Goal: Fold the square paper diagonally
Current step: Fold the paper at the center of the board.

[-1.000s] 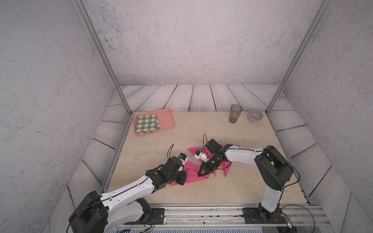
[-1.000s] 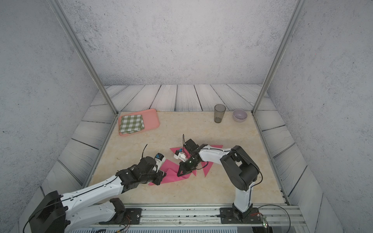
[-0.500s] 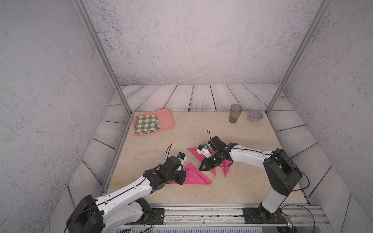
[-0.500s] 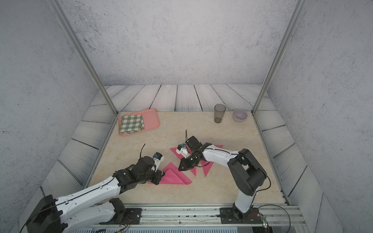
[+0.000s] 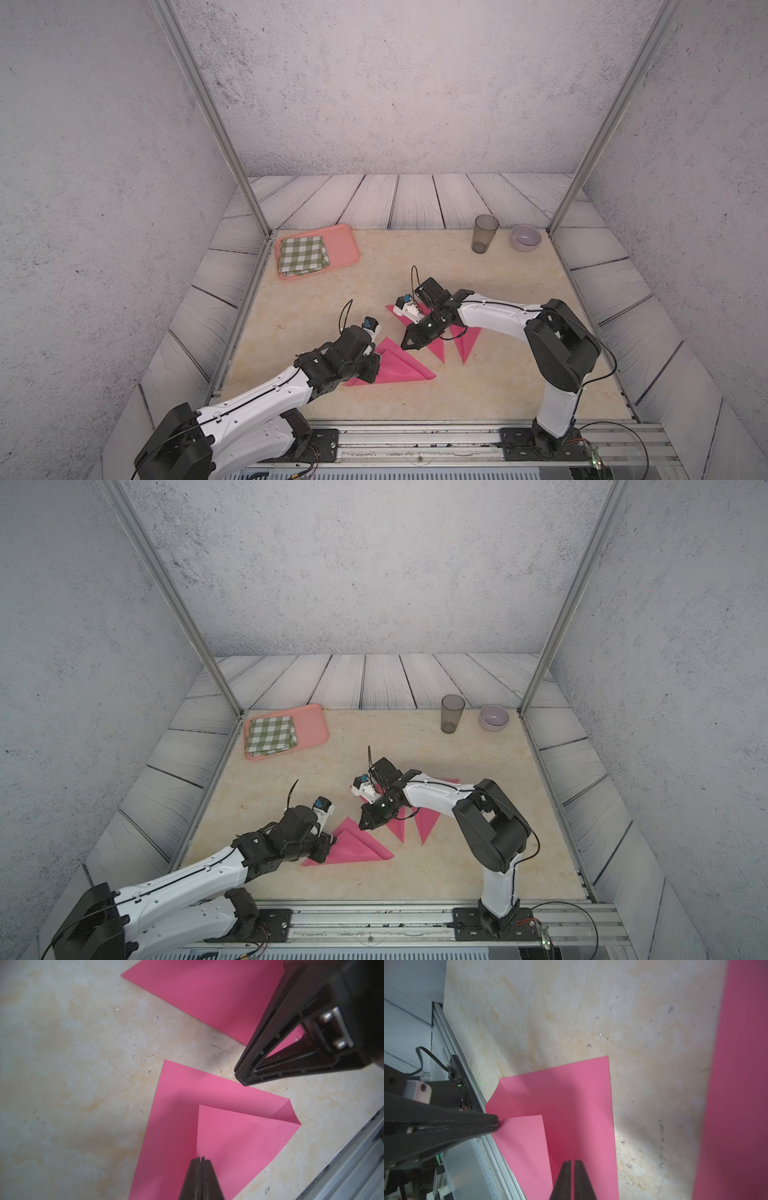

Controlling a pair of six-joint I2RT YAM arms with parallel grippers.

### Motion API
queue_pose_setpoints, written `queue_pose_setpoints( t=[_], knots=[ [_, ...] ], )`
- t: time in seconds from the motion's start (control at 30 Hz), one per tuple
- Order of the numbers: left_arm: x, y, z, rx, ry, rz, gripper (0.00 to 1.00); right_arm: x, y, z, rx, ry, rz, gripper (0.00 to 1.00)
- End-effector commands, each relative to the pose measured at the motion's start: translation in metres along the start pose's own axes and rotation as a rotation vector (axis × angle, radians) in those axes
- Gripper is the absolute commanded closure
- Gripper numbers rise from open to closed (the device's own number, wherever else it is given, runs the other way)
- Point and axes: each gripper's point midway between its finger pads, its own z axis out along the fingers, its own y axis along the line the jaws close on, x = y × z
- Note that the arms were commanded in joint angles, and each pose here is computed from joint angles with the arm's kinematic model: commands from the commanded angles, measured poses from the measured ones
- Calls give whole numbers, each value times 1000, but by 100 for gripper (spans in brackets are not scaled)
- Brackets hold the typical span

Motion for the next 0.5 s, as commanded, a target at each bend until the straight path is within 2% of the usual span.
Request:
queue_pose_setpoints(
  t=[0.0,0.47],
  knots=[
    [-5,4,2,-26,-14,-16,100,12,-6,15,-6,62,11,91],
    [-19,17,-10,-81,-141,-27,100,28,-23,40,-4,191,94,91]
  ],
)
